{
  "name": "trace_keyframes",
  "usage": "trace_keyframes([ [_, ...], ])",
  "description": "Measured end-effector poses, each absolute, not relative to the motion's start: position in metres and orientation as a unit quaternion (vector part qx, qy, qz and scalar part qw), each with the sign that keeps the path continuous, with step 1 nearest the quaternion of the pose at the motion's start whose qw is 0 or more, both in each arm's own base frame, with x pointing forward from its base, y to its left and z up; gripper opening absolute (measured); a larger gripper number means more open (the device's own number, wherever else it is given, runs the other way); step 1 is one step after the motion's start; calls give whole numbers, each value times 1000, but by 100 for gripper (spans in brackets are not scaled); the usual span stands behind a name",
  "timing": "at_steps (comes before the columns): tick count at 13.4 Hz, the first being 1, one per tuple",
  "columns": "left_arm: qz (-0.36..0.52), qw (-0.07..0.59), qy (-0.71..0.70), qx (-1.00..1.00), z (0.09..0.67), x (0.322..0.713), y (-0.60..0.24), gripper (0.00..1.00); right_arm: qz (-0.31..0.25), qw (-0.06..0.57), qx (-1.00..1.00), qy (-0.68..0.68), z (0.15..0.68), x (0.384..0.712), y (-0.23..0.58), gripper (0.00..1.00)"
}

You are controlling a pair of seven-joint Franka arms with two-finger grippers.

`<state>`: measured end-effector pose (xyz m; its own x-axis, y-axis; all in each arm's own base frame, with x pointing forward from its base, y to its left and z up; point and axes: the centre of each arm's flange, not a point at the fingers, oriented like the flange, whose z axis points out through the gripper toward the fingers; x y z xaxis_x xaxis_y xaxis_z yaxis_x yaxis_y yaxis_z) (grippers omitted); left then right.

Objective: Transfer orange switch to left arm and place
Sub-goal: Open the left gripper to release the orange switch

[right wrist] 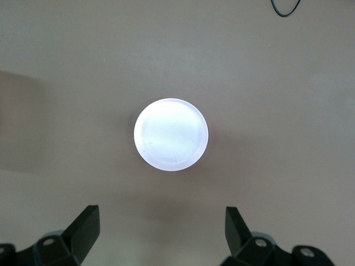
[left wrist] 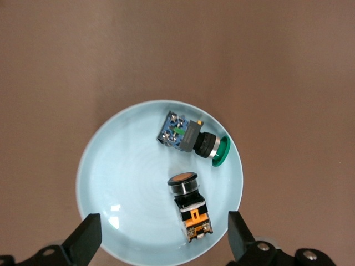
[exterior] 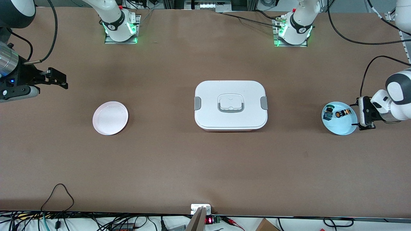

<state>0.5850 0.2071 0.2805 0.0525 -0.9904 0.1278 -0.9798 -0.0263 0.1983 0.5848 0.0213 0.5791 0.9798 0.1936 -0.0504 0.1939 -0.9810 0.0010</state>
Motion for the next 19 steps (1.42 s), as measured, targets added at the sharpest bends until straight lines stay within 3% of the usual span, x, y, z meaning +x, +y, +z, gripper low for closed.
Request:
trace_keyframes([
  [11,0,95,-679,728,392,613,180,100,-25,3,995,95,579,585,18,100],
  [19,8,57,-684,727,482,642,74,100,-25,3,995,94,579,585,18,100],
])
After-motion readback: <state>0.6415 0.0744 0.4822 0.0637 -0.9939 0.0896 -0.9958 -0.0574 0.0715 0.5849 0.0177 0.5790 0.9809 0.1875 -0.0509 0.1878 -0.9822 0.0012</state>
